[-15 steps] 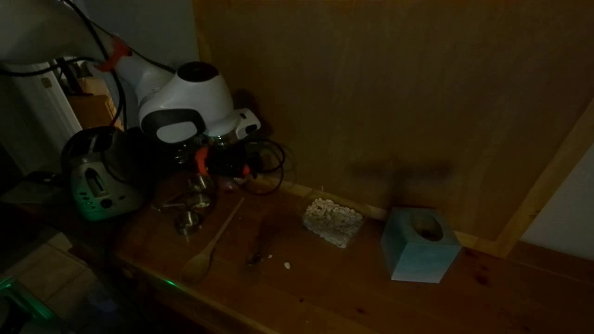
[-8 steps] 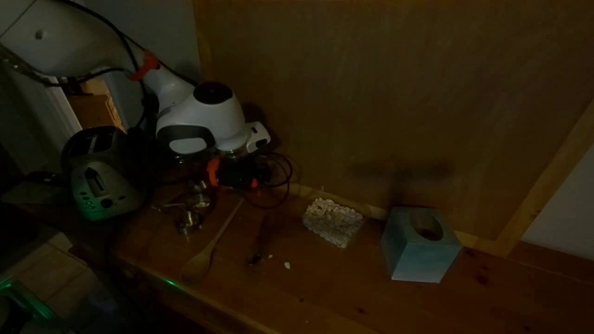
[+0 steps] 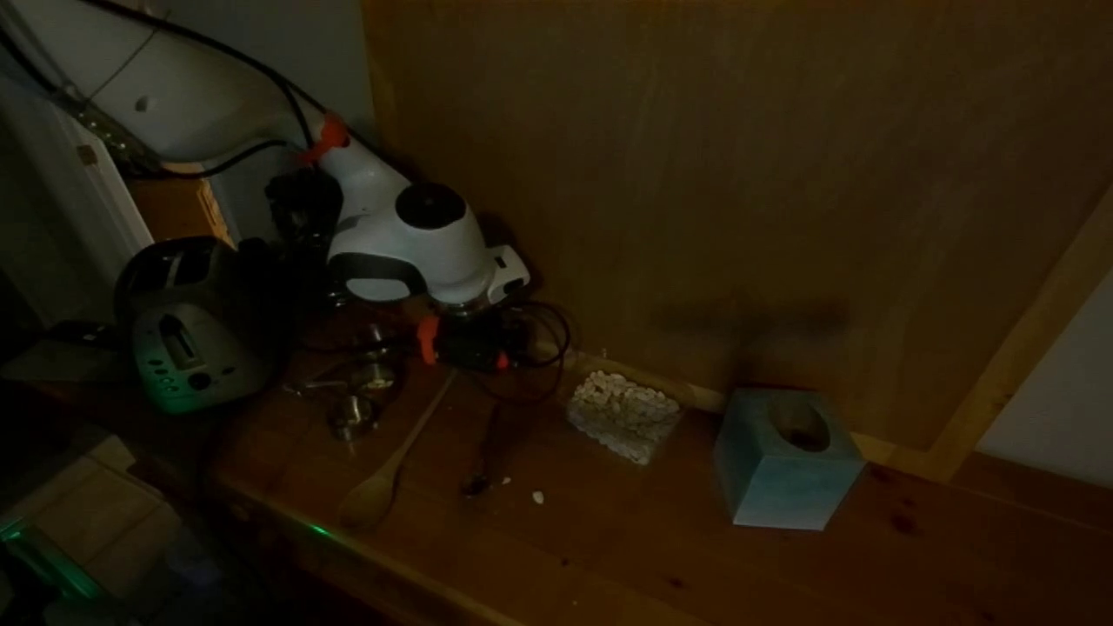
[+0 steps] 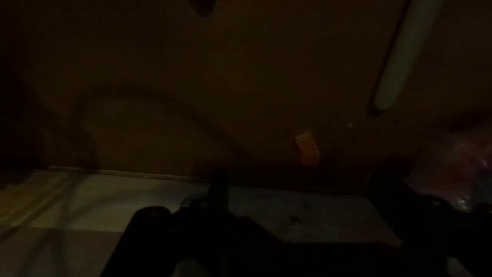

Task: Pick up the object and put it back down

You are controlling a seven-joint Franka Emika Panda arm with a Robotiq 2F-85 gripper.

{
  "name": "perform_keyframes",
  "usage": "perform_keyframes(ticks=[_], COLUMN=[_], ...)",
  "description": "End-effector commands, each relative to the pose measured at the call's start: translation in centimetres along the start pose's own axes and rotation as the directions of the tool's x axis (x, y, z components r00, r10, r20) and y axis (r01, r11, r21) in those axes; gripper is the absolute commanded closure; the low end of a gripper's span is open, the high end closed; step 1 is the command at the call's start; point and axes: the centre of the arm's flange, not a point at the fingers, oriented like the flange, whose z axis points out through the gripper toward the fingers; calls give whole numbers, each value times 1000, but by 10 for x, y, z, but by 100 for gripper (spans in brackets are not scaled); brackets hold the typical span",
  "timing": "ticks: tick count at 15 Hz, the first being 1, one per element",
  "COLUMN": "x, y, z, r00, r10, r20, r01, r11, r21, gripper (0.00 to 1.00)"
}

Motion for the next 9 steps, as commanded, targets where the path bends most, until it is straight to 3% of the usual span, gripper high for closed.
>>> perform_keyframes(ticks=[1,9], x=[-1,-2], y=[11,7], z=[19,27], r00=[1000,1000], r10=[-5,-16], r20=[-19,-7], r01=[5,16], r11=[1000,1000], r21=[-4,5], gripper=[36,92])
